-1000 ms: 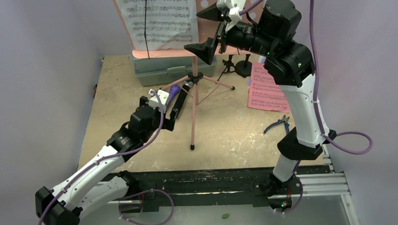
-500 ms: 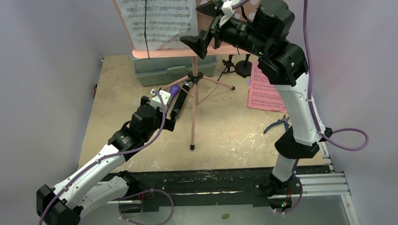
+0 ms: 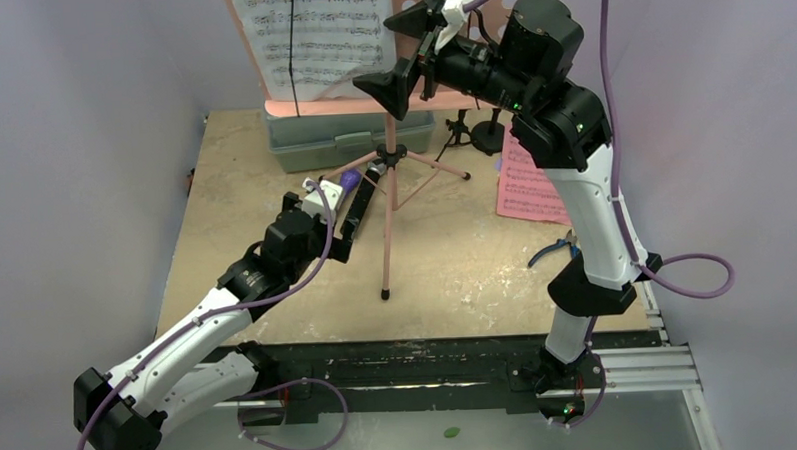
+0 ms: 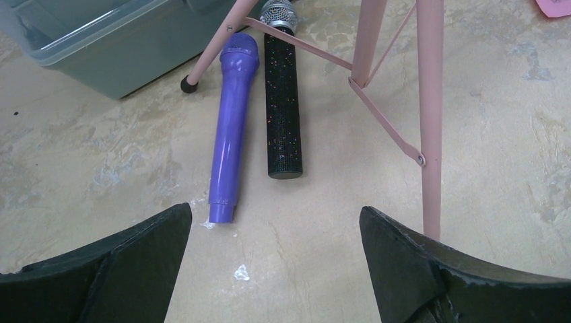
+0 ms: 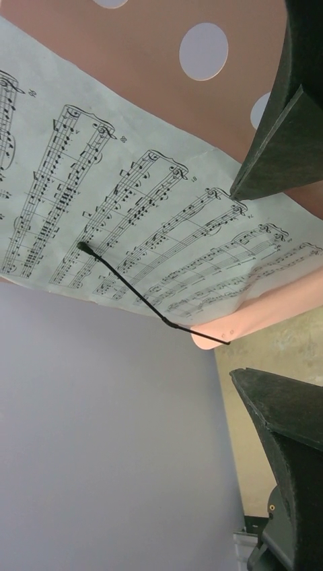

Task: Pack up the instrument practice props
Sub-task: Pick up the sheet music from the music stand.

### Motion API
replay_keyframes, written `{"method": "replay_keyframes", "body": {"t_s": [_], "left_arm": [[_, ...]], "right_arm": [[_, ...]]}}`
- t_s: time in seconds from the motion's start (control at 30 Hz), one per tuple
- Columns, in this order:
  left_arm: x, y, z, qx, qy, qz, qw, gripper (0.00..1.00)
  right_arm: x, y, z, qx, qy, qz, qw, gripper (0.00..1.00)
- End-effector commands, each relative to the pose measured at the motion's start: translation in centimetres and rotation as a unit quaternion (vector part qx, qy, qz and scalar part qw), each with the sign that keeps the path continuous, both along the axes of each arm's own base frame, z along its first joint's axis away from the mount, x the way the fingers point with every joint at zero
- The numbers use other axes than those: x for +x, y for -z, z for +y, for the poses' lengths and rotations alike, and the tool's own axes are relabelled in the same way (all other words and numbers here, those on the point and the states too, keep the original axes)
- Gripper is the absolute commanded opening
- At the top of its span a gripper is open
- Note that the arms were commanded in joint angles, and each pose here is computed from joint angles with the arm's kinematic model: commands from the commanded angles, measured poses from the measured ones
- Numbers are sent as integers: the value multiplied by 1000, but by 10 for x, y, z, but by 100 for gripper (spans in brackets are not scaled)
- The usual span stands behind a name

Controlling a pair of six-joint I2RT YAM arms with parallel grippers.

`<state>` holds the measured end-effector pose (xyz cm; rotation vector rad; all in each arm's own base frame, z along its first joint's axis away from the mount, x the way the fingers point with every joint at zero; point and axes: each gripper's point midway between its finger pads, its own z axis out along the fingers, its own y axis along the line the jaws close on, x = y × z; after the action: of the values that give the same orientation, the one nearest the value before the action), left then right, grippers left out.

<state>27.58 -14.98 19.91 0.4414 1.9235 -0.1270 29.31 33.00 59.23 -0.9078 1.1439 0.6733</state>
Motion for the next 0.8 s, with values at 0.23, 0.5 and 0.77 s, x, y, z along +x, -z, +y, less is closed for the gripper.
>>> {"method": "replay_keyframes", "body": {"t_s": [0.23,0.5,0.77], "left_arm": [[5,-3,0,-2,1,-11,1000,95],[4,-3,-1,-2,2,-11,1000,95],[4,-2,-2,-2,4,-9,1000,95]], "right_arm": [[-15,-42,-21,48,22,-39,998,99],[7,-42,-24,81,68,-8,994,99],[7,-33,-12,86,44,22,995,99]]}}
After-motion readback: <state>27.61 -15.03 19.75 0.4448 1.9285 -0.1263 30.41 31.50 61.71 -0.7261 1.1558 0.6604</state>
